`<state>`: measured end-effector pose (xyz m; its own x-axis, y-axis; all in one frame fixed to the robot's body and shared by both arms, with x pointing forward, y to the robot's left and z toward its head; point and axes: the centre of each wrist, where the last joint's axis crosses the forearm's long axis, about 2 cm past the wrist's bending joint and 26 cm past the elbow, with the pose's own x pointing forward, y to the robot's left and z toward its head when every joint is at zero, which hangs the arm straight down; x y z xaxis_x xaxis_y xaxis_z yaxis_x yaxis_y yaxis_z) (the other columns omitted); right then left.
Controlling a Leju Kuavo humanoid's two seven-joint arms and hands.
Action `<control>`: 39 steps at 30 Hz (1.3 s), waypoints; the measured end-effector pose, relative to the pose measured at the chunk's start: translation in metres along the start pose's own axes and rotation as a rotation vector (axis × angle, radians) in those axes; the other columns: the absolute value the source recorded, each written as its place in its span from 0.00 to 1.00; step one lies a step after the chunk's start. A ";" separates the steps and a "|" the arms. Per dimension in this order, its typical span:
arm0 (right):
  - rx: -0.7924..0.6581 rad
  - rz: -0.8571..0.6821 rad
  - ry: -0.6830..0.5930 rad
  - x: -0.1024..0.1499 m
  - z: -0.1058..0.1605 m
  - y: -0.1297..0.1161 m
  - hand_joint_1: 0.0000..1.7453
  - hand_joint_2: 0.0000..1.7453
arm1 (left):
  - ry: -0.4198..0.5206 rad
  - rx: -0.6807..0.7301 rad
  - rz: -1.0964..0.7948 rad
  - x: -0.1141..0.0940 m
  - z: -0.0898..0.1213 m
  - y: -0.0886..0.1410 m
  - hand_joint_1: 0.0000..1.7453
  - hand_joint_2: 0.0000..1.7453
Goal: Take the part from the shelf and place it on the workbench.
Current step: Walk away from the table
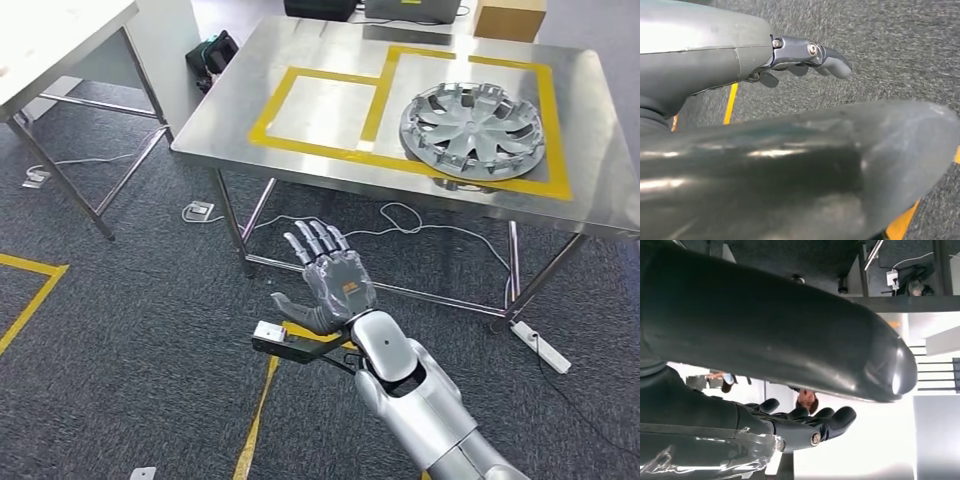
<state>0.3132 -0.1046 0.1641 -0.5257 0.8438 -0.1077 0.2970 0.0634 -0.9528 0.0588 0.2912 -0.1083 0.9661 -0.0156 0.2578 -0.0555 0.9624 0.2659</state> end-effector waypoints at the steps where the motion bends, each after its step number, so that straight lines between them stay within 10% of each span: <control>1: -0.002 0.002 0.000 0.001 0.000 0.000 0.00 0.00 | 0.000 -0.001 0.000 0.000 0.000 0.000 0.00 0.00; 39: -0.037 0.059 -0.057 0.012 -0.011 -0.007 0.00 0.00 | 0.011 0.006 -0.018 0.001 -0.001 0.003 0.00 0.00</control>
<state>0.3131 -0.0890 0.1723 -0.5506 0.8151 -0.1800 0.3576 0.0354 -0.9332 0.0598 0.2945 -0.1082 0.9697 -0.0300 0.2426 -0.0394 0.9602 0.2764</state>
